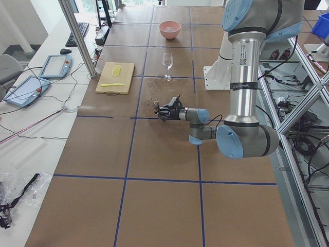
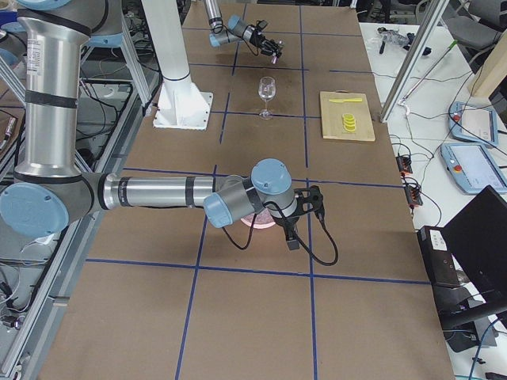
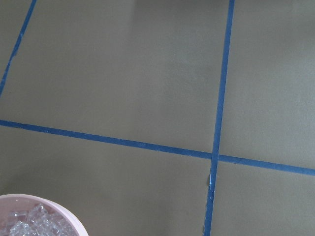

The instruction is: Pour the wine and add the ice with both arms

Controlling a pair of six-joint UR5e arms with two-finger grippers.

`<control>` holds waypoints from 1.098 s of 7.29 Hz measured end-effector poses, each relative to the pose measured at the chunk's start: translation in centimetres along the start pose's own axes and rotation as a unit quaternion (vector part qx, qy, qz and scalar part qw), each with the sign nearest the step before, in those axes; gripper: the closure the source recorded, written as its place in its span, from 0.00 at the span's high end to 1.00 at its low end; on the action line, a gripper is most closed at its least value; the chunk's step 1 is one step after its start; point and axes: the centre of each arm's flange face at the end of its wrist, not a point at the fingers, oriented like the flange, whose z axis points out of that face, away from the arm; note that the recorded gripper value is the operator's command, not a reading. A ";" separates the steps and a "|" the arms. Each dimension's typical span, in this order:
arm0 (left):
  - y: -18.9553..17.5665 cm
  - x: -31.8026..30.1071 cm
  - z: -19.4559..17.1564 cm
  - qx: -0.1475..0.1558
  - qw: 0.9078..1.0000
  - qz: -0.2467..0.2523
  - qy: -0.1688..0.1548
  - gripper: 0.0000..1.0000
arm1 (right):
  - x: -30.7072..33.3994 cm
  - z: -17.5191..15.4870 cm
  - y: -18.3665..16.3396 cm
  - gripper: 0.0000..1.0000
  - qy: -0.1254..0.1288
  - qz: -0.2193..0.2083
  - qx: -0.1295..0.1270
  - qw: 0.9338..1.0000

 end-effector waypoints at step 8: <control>1.6 -0.4 0.5 0.008 1.000 0.004 -0.017 0.14 | 0.0 0.0 0.0 1.00 0.000 0.000 0.000 1.000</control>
